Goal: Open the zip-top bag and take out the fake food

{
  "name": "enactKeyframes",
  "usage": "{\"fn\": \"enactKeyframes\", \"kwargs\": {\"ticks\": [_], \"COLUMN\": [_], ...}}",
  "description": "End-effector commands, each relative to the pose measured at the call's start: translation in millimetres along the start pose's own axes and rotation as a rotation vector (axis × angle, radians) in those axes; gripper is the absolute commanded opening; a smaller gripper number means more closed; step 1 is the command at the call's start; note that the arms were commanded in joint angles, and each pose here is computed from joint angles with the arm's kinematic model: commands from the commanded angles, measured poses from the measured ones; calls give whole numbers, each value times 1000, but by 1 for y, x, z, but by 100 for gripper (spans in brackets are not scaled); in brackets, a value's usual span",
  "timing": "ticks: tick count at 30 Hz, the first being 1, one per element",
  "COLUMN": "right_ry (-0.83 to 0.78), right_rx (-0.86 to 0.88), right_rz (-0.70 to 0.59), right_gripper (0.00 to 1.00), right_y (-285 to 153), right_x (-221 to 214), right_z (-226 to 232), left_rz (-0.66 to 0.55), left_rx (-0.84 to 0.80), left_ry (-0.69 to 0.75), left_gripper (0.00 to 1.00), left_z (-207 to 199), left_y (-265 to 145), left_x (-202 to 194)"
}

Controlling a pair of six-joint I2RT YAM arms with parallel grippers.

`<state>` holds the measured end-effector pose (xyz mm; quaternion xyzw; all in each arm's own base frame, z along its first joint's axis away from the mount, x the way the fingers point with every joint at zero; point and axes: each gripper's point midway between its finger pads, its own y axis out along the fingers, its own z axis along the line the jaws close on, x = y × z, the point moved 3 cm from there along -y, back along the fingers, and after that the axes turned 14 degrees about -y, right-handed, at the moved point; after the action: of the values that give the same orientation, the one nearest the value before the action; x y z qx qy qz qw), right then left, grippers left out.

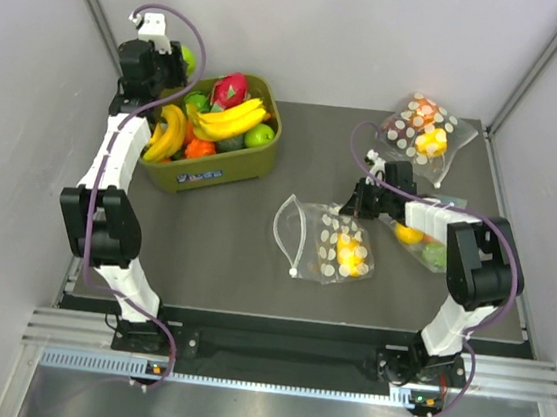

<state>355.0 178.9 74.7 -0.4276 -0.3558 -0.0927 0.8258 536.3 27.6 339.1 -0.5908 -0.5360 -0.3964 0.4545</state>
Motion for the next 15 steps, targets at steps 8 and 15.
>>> {"fn": "enactKeyframes", "kwargs": {"ticks": [8,15], "right_ry": [-42,-46], "right_rx": [30,39], "right_rz": [-54,-56], "right_gripper": [0,0], "right_y": [-8,-9], "right_x": [17,18], "right_z": [6,9], "left_rz": [-125,-115], "left_rx": [44,43], "left_ry": [52,69], "left_gripper": [53,84], "left_z": [1,3], "left_y": [-17,-21], "left_x": [42,37]}}
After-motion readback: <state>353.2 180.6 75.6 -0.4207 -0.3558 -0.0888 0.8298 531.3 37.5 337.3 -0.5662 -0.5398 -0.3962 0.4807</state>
